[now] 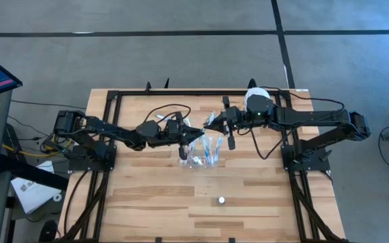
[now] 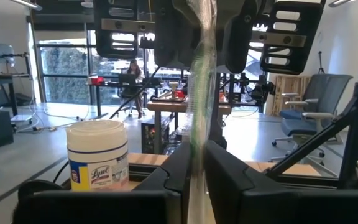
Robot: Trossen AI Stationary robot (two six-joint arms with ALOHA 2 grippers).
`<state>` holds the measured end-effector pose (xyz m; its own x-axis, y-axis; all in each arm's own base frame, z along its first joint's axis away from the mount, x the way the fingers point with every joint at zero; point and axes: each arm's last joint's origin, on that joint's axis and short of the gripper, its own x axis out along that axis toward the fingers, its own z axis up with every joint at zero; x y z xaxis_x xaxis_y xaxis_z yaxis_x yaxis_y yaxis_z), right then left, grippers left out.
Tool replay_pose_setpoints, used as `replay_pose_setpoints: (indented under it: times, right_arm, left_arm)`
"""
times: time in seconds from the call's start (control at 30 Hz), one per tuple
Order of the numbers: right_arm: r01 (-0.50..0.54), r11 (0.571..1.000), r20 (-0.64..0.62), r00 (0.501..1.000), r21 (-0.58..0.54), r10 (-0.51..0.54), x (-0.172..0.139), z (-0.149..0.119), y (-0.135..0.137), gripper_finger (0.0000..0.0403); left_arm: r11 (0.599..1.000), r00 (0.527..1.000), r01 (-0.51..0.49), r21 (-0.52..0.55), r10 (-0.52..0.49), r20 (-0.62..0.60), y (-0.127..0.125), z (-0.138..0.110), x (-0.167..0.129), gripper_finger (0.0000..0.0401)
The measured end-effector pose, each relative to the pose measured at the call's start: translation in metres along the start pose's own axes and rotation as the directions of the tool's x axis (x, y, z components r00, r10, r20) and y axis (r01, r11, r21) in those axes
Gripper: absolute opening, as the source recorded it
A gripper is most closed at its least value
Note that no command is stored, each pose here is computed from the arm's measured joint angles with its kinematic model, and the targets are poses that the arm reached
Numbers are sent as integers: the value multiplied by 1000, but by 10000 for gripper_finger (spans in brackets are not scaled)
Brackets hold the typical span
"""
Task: Pick & Place toothbrushing station
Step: Put the left green toothbrush into the transparent organizer
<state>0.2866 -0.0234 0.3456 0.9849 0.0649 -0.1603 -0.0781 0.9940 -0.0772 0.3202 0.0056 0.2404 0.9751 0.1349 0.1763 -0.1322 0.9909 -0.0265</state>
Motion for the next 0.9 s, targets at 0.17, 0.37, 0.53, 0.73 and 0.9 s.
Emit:
replay_pose_setpoints:
  times: [0.17, 0.37, 0.53, 0.73, 0.9]
  right_arm:
    - [2, 1000, -2, 1000, 0, -2, 0, 0, 0, 8]
    - [-1, 1000, -37, 999, 7, 1, 0, -4, 0, 8]
    - [-1, 1000, -48, 999, 24, 2, 0, -5, 0, 8]
    - [2, 999, -83, 997, 48, 2, -2, -7, 0, 8]
    - [2, 998, -89, 996, 65, 4, -5, -6, 1, 8]
  left_arm:
    - [1000, 1000, -25, -1, 25, 0, 1, 0, 0, 64]
    - [1000, 1000, -28, 0, 28, -2, 1, -1, -1, 86]
    - [1000, 1000, -27, 6, 27, -14, 2, -2, -8, 90]
    - [1000, 1000, -23, -1, 23, 18, 3, 9, -28, 90]
    - [1000, 999, -14, -7, 14, 29, 3, 12, -46, 90]
